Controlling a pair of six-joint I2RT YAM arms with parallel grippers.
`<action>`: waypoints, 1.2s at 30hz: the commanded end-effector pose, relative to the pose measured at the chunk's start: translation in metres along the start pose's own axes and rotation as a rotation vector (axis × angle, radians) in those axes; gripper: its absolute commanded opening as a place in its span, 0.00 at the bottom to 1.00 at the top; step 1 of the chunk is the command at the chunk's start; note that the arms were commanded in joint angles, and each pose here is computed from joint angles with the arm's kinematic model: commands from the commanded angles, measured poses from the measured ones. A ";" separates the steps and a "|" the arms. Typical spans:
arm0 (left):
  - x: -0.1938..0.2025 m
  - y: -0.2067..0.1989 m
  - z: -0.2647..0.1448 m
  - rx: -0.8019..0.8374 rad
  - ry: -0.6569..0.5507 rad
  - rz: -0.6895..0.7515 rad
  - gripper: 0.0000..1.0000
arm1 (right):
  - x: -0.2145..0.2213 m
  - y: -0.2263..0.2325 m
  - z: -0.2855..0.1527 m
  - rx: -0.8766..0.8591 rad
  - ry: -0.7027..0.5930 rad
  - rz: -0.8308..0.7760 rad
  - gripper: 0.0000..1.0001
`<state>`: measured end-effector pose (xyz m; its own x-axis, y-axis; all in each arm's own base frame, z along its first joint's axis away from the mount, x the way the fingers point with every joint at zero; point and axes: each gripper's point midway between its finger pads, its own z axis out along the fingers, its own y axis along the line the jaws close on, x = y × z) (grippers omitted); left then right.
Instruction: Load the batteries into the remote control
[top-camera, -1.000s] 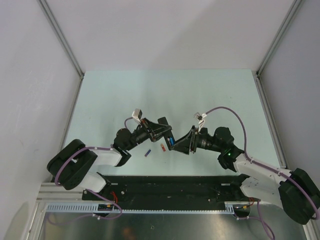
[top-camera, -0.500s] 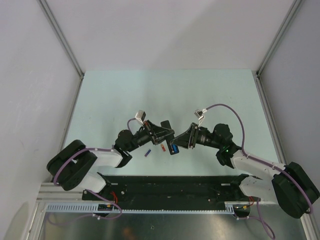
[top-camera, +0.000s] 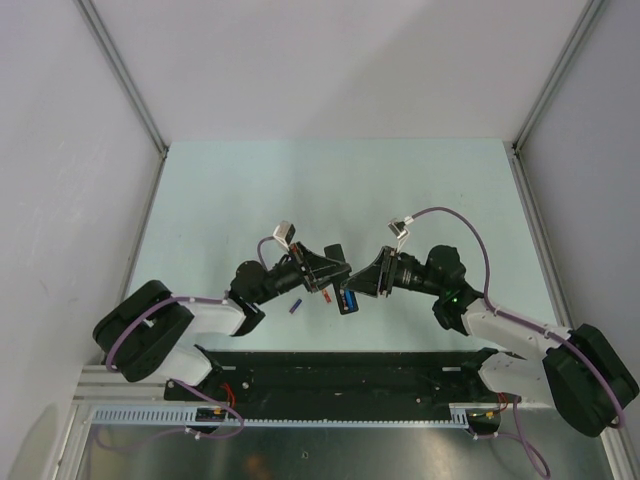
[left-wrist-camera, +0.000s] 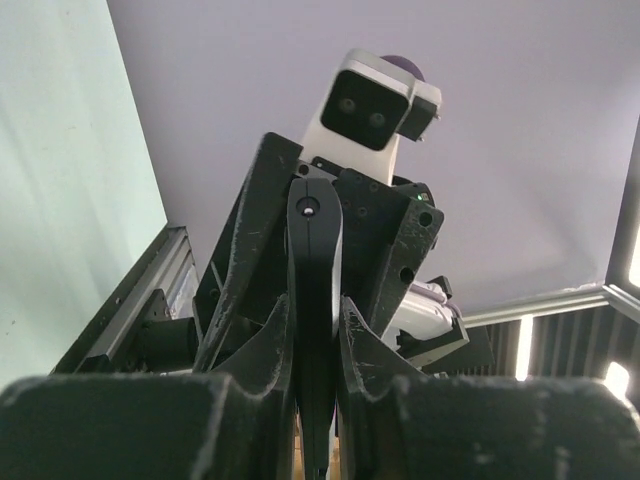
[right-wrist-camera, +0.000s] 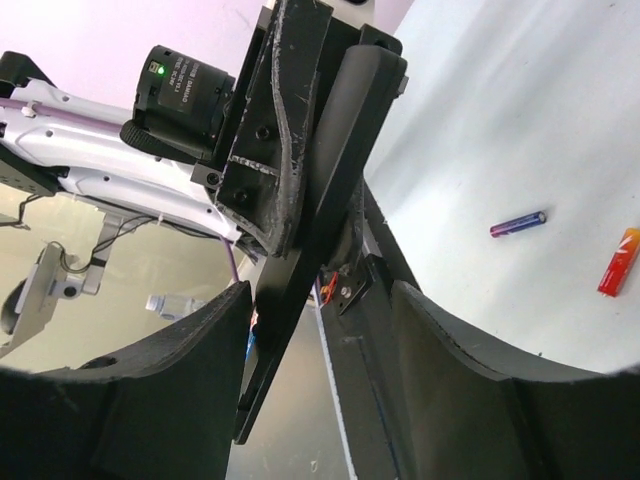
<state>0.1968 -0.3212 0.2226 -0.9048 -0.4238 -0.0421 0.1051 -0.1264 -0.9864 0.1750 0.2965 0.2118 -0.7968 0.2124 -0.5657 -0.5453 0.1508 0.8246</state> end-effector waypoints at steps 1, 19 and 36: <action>0.017 -0.098 -0.017 0.405 0.042 0.191 0.00 | -0.001 0.016 0.001 -0.055 0.031 0.047 0.63; 0.012 -0.093 -0.012 0.392 0.031 0.210 0.00 | 0.030 -0.001 0.000 0.053 0.151 0.112 0.40; -0.002 -0.046 -0.016 0.264 -0.013 0.224 0.00 | -0.068 0.019 -0.051 0.386 -0.118 -0.153 1.00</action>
<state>0.2031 -0.3206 0.2011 -0.9018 -0.4243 -0.0818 0.1235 -0.0718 -0.9897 0.1798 0.2736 0.2736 -0.7687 0.2311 -0.5964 -0.5410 0.2627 0.7990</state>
